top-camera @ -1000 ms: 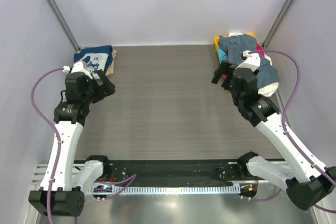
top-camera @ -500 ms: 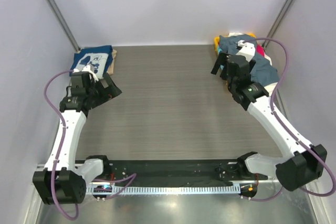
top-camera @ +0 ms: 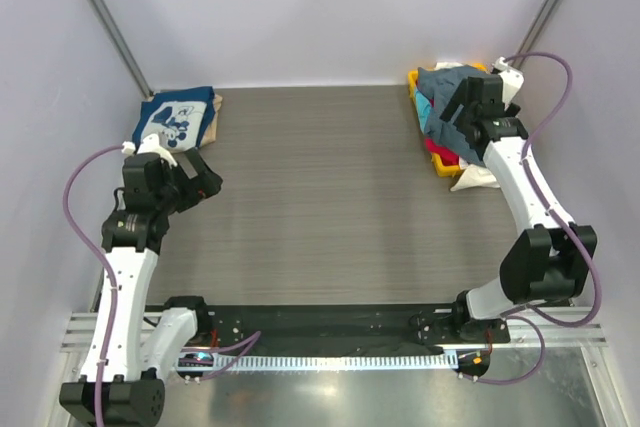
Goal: Fold and stack the t-shirts
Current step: Grab the tshirt from the pile
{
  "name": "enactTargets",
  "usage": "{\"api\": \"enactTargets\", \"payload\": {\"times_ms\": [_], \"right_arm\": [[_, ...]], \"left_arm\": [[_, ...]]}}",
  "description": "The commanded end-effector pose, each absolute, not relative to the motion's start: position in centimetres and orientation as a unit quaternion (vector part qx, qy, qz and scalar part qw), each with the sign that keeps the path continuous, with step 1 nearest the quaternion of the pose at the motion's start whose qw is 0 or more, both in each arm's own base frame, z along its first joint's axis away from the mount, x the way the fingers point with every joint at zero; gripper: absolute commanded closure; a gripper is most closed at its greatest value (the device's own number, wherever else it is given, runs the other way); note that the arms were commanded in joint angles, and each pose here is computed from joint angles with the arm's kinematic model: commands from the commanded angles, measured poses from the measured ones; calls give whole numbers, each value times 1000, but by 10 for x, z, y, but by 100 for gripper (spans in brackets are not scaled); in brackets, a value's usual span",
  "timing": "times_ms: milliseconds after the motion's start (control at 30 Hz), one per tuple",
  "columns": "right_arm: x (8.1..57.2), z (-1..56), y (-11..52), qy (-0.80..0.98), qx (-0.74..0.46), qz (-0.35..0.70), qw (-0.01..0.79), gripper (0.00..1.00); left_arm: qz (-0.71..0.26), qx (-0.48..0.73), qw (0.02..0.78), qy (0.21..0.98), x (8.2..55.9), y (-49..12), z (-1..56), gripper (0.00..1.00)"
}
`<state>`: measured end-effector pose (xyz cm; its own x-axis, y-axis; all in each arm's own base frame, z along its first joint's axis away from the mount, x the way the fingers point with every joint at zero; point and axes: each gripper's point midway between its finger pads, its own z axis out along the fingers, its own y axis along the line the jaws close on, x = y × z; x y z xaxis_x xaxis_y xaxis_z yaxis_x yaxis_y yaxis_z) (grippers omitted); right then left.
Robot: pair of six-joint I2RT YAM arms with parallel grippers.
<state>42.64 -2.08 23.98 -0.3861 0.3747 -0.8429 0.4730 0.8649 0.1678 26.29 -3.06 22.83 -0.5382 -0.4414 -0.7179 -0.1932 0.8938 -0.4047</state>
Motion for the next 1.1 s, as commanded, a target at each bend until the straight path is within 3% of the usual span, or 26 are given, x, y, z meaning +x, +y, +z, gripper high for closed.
{"api": "enactTargets", "payload": {"times_ms": [0, 133, 400, 533, 567, 600, 633, 700, 733, 767, 800, 900, 1033, 1067], "right_arm": [[425, 223, -34, 846, 273, -55, 455, 8], [448, 207, -31, 860, 256, -42, 439, 17], [505, 186, -8, 880, 217, 9, 421, 21], [523, 172, -9, 887, 212, 0, 409, 28], [528, 168, -9, 889, 210, 0, 407, 41], [531, 169, -9, 889, 207, 1, 408, 41], [532, 167, -7, 892, 204, 5, 404, 59], [536, 171, -4, 891, 199, 10, 408, 74], [536, 172, -3, 892, 197, 14, 407, 87], [538, 179, -1, 890, 196, 22, 412, 96], [537, 182, 2, 890, 193, 27, 413, 99], [534, 224, 24, 877, 175, 47, 445, 99], [507, 320, 135, 856, 56, 164, 487, 99], [500, 370, 161, 828, 24, 206, 520, 99]], "left_arm": [[-127, -183, 461, 859, 262, -25, 234, 0], [-141, -178, 468, 854, 256, -30, 238, 0], [-151, -173, 473, 851, 255, -33, 237, 0], [-150, -173, 473, 851, 255, -33, 237, 0], [-150, -173, 473, 851, 255, -33, 237, 0], [-150, -172, 473, 851, 255, -33, 237, 0], [-150, -172, 473, 851, 255, -33, 237, 0], [-150, -172, 473, 851, 255, -33, 237, 0], [-150, -172, 474, 851, 255, -33, 237, 0], [-149, -173, 475, 850, 254, -33, 238, 0], [-148, -173, 476, 849, 255, -32, 238, 0], [-148, -173, 478, 848, 254, -32, 239, 0], [-144, -177, 484, 845, 254, -30, 241, 0], [-143, -177, 484, 845, 254, -29, 241, 0]]}}
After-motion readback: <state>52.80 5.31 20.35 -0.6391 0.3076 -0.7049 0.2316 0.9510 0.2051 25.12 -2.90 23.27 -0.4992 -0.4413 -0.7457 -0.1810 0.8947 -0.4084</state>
